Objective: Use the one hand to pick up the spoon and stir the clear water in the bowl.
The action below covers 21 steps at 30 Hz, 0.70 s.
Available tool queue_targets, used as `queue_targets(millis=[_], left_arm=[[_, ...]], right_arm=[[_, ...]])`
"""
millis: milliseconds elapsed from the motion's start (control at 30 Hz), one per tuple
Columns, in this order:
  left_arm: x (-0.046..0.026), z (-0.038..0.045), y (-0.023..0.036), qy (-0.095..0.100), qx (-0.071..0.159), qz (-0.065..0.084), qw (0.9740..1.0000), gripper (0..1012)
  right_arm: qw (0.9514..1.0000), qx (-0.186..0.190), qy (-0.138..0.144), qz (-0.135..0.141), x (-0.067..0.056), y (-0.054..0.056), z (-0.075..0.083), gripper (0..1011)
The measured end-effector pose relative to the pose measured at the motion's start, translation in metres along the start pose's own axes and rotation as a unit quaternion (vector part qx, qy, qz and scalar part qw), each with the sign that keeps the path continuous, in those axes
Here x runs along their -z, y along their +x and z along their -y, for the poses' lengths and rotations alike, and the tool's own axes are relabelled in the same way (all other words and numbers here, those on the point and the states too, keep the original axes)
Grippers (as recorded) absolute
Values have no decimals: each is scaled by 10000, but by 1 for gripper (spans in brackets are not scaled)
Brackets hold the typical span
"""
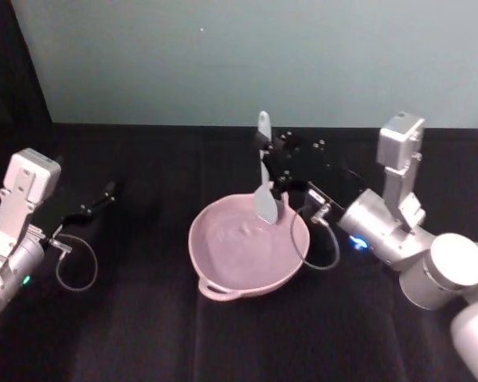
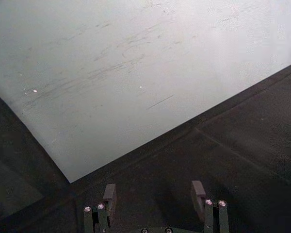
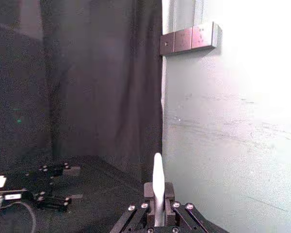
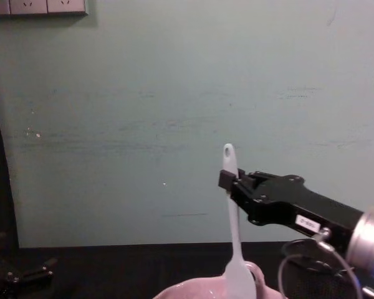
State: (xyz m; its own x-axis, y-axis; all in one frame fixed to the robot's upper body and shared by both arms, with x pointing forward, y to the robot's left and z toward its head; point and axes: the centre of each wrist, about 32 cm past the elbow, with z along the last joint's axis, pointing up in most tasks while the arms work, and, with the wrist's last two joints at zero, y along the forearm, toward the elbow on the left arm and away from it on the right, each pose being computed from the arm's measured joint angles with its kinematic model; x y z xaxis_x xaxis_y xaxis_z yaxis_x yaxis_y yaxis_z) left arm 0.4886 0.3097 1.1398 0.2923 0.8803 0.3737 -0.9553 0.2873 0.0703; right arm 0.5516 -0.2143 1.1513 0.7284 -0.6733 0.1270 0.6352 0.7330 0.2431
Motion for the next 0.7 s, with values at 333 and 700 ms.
queue_targets(millis=[333, 700], left_arm=[[0, 0, 0, 0, 0, 0, 10000, 1011], [0, 0, 0, 0, 0, 0, 10000, 1011]], right_arm=[[9982, -426, -219, -367, -108, -151, 251, 123], [9906, -989, -210, -926, -121, -423, 132, 123]])
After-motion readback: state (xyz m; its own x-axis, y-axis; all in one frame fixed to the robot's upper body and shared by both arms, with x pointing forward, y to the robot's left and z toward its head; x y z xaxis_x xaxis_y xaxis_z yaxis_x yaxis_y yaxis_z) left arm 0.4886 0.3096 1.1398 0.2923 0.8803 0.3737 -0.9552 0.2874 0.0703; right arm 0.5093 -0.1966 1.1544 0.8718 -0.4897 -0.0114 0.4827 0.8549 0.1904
